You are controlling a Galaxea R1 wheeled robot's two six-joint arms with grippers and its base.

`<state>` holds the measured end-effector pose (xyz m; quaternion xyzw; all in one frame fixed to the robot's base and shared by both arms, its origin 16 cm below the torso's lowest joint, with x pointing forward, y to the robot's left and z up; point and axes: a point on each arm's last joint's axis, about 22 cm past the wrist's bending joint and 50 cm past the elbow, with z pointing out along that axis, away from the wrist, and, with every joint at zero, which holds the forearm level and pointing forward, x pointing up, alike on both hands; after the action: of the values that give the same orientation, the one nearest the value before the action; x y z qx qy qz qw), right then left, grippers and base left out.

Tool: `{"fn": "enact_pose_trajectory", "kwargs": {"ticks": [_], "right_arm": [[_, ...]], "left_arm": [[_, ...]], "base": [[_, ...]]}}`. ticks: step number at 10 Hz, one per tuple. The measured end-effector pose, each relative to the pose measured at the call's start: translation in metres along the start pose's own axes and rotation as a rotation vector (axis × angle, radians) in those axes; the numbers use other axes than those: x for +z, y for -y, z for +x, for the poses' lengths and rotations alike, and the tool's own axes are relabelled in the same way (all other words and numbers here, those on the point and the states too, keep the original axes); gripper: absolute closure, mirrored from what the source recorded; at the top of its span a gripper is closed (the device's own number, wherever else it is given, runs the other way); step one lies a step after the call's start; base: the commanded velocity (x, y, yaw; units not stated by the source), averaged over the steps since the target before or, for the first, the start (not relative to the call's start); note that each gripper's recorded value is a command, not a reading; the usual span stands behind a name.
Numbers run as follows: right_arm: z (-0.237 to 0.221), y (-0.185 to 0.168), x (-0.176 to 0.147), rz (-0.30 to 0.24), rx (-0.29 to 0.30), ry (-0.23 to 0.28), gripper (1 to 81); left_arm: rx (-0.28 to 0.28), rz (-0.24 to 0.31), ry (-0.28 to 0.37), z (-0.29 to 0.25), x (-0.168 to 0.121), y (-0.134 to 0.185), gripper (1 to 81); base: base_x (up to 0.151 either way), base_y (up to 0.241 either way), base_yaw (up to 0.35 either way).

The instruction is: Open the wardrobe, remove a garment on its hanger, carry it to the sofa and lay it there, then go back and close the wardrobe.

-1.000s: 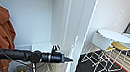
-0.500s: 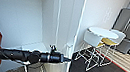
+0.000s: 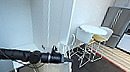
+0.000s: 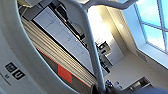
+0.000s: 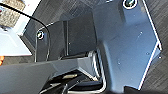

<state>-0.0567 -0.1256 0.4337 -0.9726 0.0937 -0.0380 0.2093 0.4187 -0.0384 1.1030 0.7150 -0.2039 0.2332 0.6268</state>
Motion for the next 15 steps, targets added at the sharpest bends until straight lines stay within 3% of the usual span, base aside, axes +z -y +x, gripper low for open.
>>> {"fn": "enact_pose_trajectory", "kwargs": {"ticks": [15], "right_arm": [[-0.002,0.002,0.001,0.0,0.001,0.001,1.0]], "left_arm": [[0.017,-0.019,0.005,-0.006,-0.005,-0.012,81.1]], "base": [[0.0,0.0,-0.246]]}}
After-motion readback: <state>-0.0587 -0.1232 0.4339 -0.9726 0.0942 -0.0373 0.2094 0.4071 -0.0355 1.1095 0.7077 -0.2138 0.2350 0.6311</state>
